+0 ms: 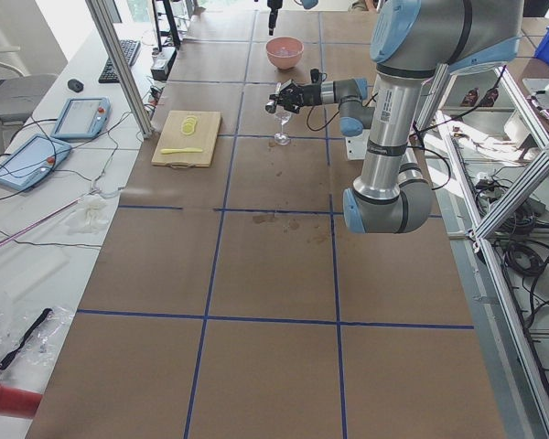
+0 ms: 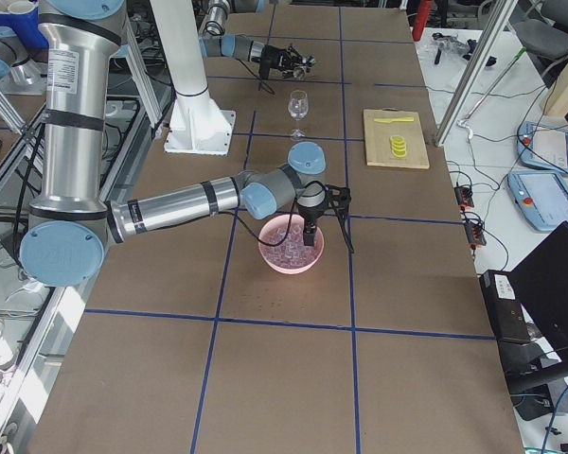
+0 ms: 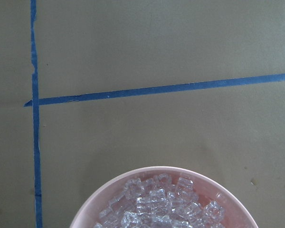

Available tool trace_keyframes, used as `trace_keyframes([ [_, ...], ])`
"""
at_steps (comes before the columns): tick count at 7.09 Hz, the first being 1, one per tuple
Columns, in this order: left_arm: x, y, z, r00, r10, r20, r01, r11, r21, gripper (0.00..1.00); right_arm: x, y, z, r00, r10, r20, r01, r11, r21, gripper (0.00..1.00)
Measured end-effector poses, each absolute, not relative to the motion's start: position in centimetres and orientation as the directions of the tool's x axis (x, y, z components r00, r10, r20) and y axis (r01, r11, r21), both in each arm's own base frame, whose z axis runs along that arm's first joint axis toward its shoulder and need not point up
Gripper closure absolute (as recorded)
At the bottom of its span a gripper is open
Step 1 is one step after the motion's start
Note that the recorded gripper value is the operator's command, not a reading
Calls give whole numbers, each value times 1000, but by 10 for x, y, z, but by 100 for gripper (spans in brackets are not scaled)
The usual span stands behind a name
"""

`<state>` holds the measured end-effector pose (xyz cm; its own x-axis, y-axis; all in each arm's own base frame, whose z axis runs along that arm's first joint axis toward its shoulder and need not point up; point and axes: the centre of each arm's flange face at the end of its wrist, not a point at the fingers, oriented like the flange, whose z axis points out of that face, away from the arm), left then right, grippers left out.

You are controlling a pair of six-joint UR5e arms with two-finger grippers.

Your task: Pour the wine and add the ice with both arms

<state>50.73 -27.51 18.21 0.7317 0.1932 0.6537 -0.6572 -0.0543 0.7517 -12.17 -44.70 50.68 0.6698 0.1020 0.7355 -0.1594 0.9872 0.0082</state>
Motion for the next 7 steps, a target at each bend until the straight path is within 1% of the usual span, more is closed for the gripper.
trace_keyframes([
  [2,497,-275,199,767,189,614,-615,-57,786,100,-123,-447,507,673,100,733,-158,987,10,0],
  [4,476,-277,219,834,177,523,-521,-61,851,100,-129,-446,509,686,92,721,-153,988,20,0],
  [7,424,-292,289,881,136,454,-452,-49,891,100,-147,-438,523,708,55,704,-132,990,55,0],
])
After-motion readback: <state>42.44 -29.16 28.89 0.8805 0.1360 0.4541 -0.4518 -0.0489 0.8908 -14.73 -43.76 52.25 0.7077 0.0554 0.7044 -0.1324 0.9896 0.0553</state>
